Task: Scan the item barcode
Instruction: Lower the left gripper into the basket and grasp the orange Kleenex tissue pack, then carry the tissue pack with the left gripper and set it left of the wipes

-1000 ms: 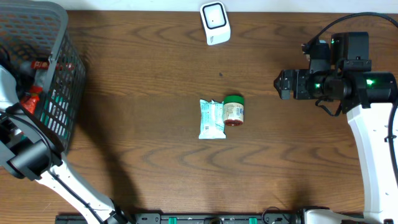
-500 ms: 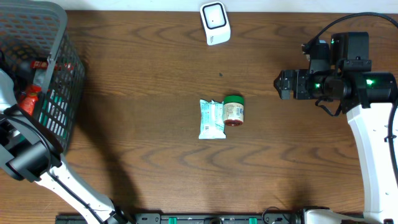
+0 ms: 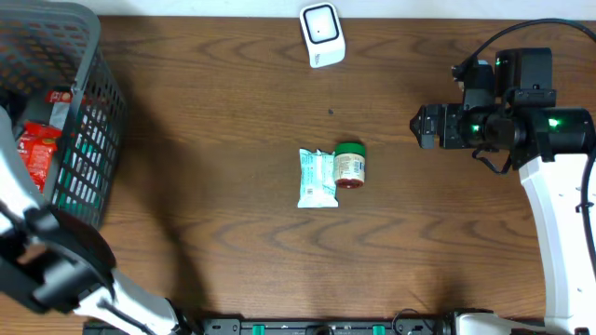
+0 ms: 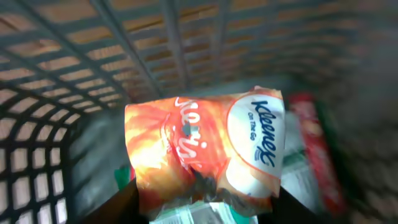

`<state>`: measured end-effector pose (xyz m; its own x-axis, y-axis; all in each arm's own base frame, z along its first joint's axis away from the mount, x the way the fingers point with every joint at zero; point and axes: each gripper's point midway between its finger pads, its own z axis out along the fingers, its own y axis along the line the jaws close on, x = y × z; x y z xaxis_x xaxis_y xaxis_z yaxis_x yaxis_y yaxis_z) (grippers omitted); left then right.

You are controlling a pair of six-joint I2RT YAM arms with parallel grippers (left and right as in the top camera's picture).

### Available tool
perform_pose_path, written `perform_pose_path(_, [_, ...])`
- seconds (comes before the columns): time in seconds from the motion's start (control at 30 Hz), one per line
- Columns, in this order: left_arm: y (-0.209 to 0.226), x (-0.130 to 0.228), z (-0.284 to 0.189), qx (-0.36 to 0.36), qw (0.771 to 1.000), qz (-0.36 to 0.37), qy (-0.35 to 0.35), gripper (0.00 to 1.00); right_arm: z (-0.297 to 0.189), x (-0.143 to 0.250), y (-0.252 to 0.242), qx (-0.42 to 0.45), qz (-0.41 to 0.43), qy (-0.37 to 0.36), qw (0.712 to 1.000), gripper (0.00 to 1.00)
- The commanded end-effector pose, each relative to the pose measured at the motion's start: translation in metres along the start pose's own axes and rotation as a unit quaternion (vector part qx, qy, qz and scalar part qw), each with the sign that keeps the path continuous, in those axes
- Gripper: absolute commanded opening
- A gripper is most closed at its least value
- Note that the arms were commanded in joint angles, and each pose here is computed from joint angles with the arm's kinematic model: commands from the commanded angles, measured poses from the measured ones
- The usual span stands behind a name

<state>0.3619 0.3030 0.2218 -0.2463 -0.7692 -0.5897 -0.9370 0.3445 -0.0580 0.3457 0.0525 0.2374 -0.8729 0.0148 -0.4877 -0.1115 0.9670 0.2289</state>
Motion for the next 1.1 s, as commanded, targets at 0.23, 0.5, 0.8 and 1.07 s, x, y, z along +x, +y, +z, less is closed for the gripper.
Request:
perform_pose_path(0.23, [-0.067,0.073,-0.174,0.233,0.967,0.092,0.041,0.54,-0.003,-0.003,0.0,-0.004,0.007,-0.005,1.0,0.99])
perform_pose_path(0.5, [-0.095,0.205,-0.211,0.245,0.92,0.262,0.157,0.54,-0.003,-0.003,0.0,-0.004,0.007,-0.005,1.0,0.99])
perform_pose_path(0.8, [-0.099,0.368,-0.171,0.193,0.848,0.43,0.245,0.54,-0.003,-0.003,0.0,-0.004,0.006,-0.005,1.0,0.99])
perform_pose_path(1.07, [-0.104,0.441,-0.141,0.177,0.815,0.486,0.259,0.61,-0.003,-0.003,0.0,-0.004,0.006,-0.005,1.0,0.99])
